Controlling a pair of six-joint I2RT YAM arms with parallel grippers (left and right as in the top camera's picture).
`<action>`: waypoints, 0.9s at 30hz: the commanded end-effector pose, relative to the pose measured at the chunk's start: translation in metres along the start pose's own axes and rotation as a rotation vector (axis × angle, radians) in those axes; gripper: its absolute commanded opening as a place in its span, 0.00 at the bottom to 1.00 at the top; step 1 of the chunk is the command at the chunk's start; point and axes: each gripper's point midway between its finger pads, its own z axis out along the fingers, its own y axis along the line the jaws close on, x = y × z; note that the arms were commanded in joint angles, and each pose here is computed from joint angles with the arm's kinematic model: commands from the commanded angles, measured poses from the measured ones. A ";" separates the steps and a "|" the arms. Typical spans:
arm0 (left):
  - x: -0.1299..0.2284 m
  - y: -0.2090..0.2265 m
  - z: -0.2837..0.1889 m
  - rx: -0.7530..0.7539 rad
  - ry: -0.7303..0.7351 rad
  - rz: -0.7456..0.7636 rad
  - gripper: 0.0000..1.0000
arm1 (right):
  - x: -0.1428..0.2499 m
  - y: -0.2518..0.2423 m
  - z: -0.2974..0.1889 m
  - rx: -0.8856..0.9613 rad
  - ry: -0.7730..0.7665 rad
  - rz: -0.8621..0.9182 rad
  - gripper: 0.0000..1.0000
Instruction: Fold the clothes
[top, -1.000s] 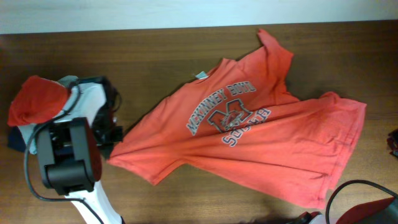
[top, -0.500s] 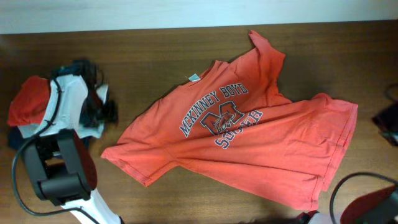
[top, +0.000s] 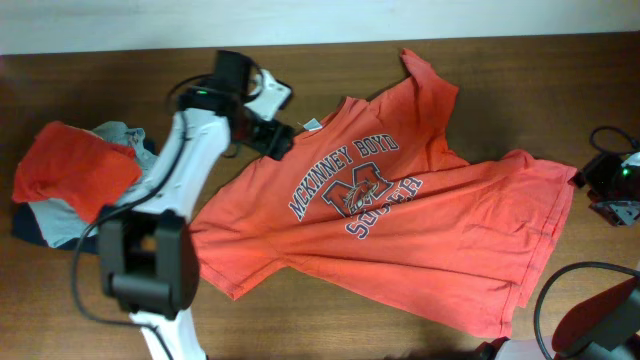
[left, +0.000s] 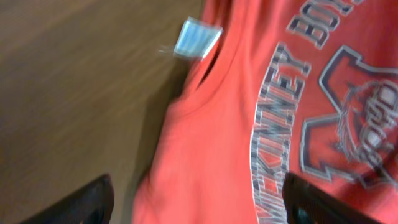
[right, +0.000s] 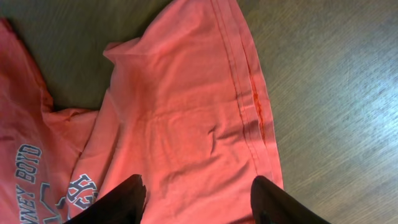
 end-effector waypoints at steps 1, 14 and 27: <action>0.002 -0.007 0.052 0.026 0.019 0.128 0.86 | 0.003 0.002 0.000 -0.005 0.009 0.001 0.62; 0.029 0.009 0.117 -0.022 0.100 0.127 0.08 | 0.009 0.001 0.001 0.001 0.032 0.006 0.64; 0.164 0.146 0.046 -0.474 0.461 -0.520 0.01 | 0.010 0.008 0.005 -0.005 0.031 -0.022 0.63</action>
